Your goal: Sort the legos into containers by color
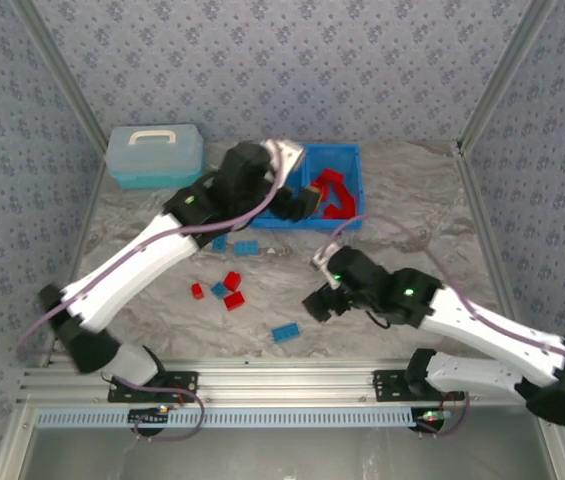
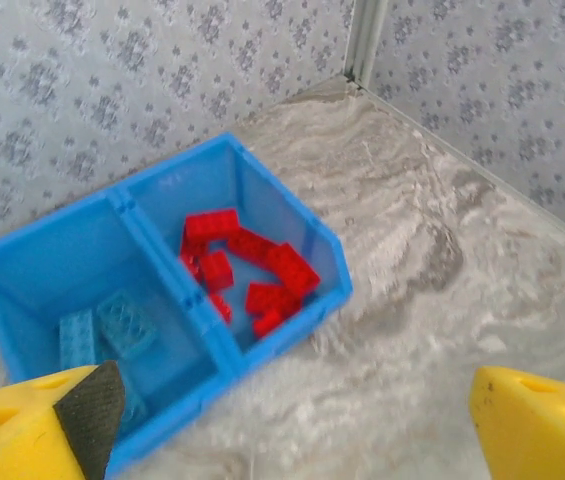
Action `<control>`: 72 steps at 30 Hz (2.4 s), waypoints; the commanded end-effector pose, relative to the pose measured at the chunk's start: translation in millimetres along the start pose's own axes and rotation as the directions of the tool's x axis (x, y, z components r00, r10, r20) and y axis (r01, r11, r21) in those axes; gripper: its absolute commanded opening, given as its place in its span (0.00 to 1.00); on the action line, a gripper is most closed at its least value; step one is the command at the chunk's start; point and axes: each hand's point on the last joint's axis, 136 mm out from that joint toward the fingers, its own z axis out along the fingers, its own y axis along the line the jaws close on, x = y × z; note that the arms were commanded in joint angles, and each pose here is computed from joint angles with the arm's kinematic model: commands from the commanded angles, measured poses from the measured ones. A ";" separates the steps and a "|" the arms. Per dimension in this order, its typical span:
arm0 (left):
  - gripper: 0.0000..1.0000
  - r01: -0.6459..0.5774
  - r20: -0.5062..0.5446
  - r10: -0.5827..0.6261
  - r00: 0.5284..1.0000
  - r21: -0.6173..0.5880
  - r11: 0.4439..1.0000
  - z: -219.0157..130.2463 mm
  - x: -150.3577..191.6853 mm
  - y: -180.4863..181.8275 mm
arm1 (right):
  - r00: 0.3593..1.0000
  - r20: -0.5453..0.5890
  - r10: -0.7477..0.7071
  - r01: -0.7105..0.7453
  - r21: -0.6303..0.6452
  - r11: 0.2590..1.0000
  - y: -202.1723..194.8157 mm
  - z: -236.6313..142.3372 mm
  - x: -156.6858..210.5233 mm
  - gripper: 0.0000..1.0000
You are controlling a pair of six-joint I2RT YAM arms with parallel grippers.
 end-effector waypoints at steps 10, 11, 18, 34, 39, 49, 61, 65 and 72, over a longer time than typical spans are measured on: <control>0.99 -0.087 -0.255 0.056 0.965 -0.112 0.990 -97.8 171.2 45.6 | 0.668 0.036 -0.743 0.700 -0.370 0.611 86.4 85.2 47.1 1.00; 0.99 -0.079 -0.254 0.048 0.966 -0.113 0.990 -101.9 177.0 46.6 | 0.659 0.040 -0.751 0.704 -0.385 0.597 89.3 89.1 47.7 1.00; 0.99 -0.029 -0.228 -0.004 0.974 -0.140 0.990 -117.7 200.8 53.7 | 0.632 -0.010 -0.775 0.693 -0.439 0.572 91.9 125.7 58.3 0.93; 0.99 0.020 -0.153 -0.050 0.987 -0.193 0.981 -118.5 190.4 61.7 | 0.781 0.217 -0.586 0.624 -0.224 0.749 79.0 78.8 -15.6 0.20; 0.99 0.092 -0.081 -0.114 0.990 -0.240 0.966 -125.1 180.1 69.6 | 0.856 0.489 -0.169 0.220 -0.048 0.974 24.1 18.3 -119.5 0.25; 0.99 0.243 -0.053 -0.279 0.959 -0.356 0.902 -122.7 189.3 86.1 | 0.837 0.297 0.460 -0.520 0.169 0.837 -119.0 81.3 -198.3 0.19; 0.99 0.331 -0.107 -0.406 0.908 -0.412 0.849 -102.4 207.0 86.1 | 0.756 0.073 0.650 -0.644 0.264 0.719 -166.4 228.7 -198.3 0.27; 0.99 0.321 -0.136 -0.411 0.901 -0.426 0.846 -92.3 214.8 85.9 | 0.733 0.051 0.679 -0.670 0.232 0.706 -165.7 244.4 -196.0 0.42; 0.99 0.288 -0.278 -0.408 0.869 -0.385 0.877 -65.2 234.0 73.4 | 0.757 0.121 0.642 -0.653 0.171 0.738 -162.8 183.4 -231.2 0.60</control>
